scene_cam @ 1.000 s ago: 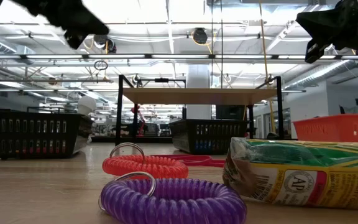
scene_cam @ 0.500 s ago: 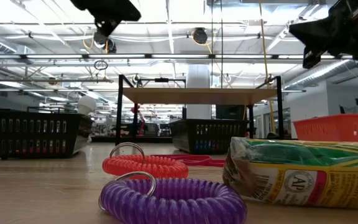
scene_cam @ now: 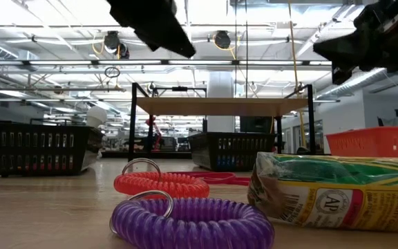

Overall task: Pick & Place Office Desk Supplies
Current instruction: Put the red rubber band into the left black bin

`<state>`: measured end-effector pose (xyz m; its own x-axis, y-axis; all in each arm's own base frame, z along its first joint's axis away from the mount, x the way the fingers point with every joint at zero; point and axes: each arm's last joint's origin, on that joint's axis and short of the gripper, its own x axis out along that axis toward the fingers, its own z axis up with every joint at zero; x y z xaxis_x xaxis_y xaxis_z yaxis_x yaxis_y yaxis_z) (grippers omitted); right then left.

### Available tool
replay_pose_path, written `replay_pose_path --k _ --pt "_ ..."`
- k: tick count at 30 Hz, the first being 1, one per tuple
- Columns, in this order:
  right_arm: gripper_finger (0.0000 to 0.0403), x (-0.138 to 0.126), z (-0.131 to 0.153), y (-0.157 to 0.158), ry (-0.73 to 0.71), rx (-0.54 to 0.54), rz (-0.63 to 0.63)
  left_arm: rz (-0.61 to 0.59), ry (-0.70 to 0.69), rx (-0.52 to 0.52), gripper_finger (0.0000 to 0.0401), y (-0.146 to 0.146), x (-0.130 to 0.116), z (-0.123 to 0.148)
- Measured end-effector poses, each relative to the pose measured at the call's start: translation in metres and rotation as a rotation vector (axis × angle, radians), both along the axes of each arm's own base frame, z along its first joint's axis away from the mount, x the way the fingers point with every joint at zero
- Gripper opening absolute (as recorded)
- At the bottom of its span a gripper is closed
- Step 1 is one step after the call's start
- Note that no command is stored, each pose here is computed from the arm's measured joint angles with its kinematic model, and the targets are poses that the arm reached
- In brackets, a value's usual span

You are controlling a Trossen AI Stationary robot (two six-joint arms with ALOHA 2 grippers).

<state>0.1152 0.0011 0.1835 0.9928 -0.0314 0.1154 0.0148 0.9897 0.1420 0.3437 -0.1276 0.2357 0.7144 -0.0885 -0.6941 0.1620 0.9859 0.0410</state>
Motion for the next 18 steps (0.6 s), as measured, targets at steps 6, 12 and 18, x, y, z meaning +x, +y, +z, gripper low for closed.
replay_pose_path --k 6,12,18 --pt "0.0 0.002 -0.004 0.004 0.04 0.008 -0.048 -0.002 -0.015 -0.029 0.0015 -0.015 0.017 -0.001" --pt "0.0 0.003 -0.001 0.008 0.017 -0.016 -0.029 -0.037 0.105 -0.119 0.005 -0.029 0.021 -0.028" --pt "0.0 0.002 0.001 0.01 -0.013 -0.004 -0.01 -0.041 0.172 -0.113 0.0117 -0.046 0.018 -0.049"
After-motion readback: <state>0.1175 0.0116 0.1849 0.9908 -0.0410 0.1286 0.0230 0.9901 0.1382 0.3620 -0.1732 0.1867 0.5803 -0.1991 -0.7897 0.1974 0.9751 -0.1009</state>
